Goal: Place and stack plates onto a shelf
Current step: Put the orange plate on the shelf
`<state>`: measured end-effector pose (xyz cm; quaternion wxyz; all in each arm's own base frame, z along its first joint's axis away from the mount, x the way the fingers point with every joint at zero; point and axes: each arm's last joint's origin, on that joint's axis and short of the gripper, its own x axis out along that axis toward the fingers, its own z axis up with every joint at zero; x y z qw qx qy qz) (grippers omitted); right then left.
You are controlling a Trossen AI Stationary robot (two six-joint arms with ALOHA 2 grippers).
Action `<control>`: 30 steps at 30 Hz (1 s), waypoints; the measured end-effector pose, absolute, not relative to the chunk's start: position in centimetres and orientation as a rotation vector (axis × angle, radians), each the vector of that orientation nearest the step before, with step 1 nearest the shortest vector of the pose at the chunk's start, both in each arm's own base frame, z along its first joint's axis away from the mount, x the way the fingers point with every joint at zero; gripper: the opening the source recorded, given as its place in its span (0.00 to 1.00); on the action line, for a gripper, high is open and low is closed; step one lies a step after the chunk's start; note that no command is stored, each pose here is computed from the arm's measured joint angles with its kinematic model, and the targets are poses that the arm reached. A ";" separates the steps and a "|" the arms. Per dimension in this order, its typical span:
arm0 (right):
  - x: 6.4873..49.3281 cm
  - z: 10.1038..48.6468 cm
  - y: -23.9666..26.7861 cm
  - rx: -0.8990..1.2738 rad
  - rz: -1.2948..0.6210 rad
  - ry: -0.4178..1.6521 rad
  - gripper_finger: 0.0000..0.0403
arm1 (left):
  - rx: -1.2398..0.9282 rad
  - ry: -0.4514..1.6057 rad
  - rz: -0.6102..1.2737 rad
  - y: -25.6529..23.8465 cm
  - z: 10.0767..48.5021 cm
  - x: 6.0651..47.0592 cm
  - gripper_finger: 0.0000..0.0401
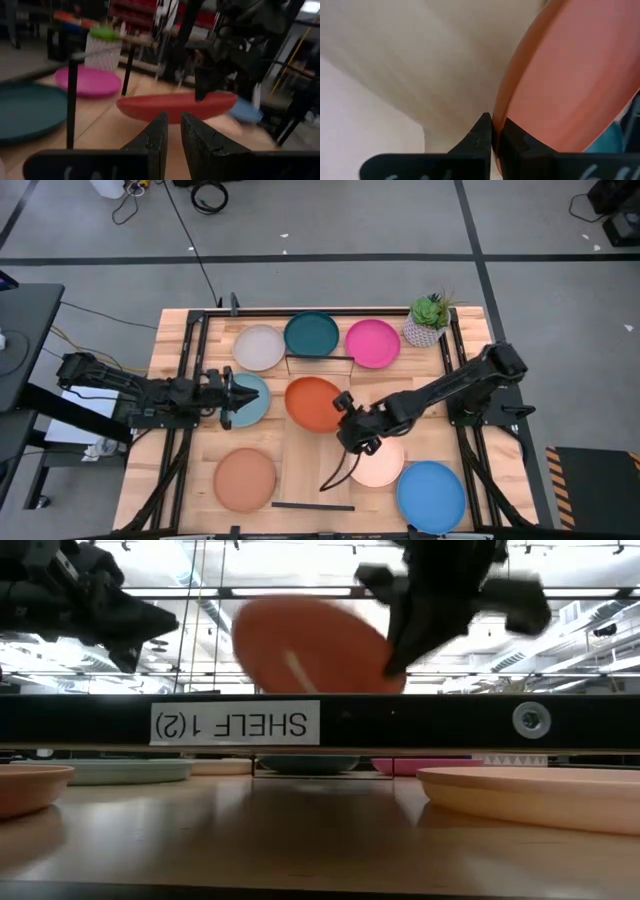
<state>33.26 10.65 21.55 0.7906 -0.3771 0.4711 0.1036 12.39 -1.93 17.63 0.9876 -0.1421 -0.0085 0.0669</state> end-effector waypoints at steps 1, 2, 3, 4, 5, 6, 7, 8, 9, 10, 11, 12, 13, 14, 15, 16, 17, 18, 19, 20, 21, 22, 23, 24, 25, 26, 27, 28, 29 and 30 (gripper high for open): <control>33.5 21.0 10.6 -0.843 0.224 1.046 0.04 | -0.293 0.009 0.138 -2.0 18.0 12.5 0.14; 33.7 20.7 10.7 -0.874 0.216 1.068 0.04 | -0.292 0.033 0.143 -2.0 18.5 12.5 0.14; 34.0 20.5 10.7 -0.905 0.209 1.082 0.04 | -0.291 0.060 0.152 -1.9 18.9 12.6 0.14; 34.2 20.3 10.7 -0.927 0.207 1.098 0.04 | -0.291 0.087 0.161 -1.9 19.3 12.6 0.14; 34.4 20.0 10.7 -0.944 0.205 1.115 0.04 | -0.284 0.115 0.173 -1.8 19.6 12.6 0.14; 34.7 19.8 10.6 -0.953 0.209 1.131 0.04 | -0.276 0.142 0.185 -1.7 19.9 12.6 0.14; 34.9 19.5 10.5 -0.958 0.217 1.150 0.04 | -0.271 0.159 0.193 -1.7 20.2 12.6 0.14; 35.1 19.3 10.4 -0.964 0.221 1.172 0.05 | -0.268 0.166 0.199 -1.6 20.5 12.6 0.14; 35.2 19.0 10.2 -0.971 0.226 1.194 0.05 | -0.267 0.169 0.204 -1.6 20.8 12.6 0.14; 35.3 18.8 10.0 -0.976 0.225 1.211 0.06 | -0.261 0.175 0.210 -1.5 21.0 12.6 0.14; 35.4 18.6 9.8 -0.982 0.223 1.229 0.06 | -0.257 0.183 0.214 -1.4 20.9 12.5 0.14; 35.4 18.3 9.6 -0.993 0.217 1.248 0.07 | -0.253 0.194 0.220 -1.4 20.8 12.5 0.14; 35.5 18.0 9.4 -1.003 0.200 1.262 0.07 | -0.250 0.199 0.227 -1.3 20.7 12.5 0.14; 35.6 17.7 9.3 -1.011 0.184 1.273 0.08 | -0.250 0.200 0.233 -1.3 20.7 12.5 0.14; 35.7 17.6 9.2 -1.016 0.172 1.278 0.08 | -0.251 0.197 0.238 -1.2 20.8 12.5 0.14; 35.7 17.5 9.1 -1.017 0.169 1.282 0.09 | -0.256 0.194 0.242 -1.2 20.8 12.5 0.14; 35.8 17.4 9.1 -1.016 0.168 1.283 0.09 | -0.259 0.194 0.246 -1.1 20.8 12.5 0.14; 35.8 17.3 9.0 -1.013 0.166 1.286 0.10 | -0.260 0.195 0.250 -1.1 20.8 12.5 0.14; 35.8 17.2 9.0 -1.008 0.162 1.289 0.10 | -0.263 0.197 0.254 -1.0 20.7 12.5 0.14; 35.8 17.2 9.0 -0.995 0.157 1.290 0.11 | -0.269 0.200 0.260 -1.0 20.7 12.5 0.14; 35.8 17.2 8.9 -0.980 0.152 1.291 0.12 | -0.281 0.202 0.266 -0.9 20.6 12.5 0.14; 35.8 17.2 8.8 -0.968 0.152 1.294 0.13 | -0.283 0.204 0.271 -0.9 20.6 12.5 0.14; 35.7 17.3 8.8 -0.961 0.156 1.302 0.15 | -0.283 0.207 0.277 -0.8 20.6 12.5 0.14; 35.6 17.3 8.8 -0.959 0.162 1.313 0.16 | -0.282 0.213 0.283 -0.8 20.5 12.5 0.15; 35.5 17.3 8.8 -0.960 0.164 1.316 0.18 | -0.281 0.217 0.288 -0.7 20.5 12.5 0.15; 35.6 17.3 8.8 -0.959 0.163 1.311 0.19 | -0.282 0.219 0.295 -0.6 20.5 12.5 0.16; 35.6 17.4 8.8 -0.960 0.161 1.308 0.21 | -0.285 0.219 0.301 -0.5 20.4 12.5 0.18; 35.6 17.5 8.8 -0.963 0.156 1.307 0.23 | -0.287 0.219 0.308 -0.4 20.4 12.5 0.19; 35.6 17.5 8.8 -0.969 0.147 1.304 0.25 | -0.287 0.224 0.317 -0.4 20.4 12.5 0.22; 35.5 17.7 8.8 -0.972 0.140 1.299 0.27 | -0.286 0.231 0.326 -0.3 20.3 12.5 0.24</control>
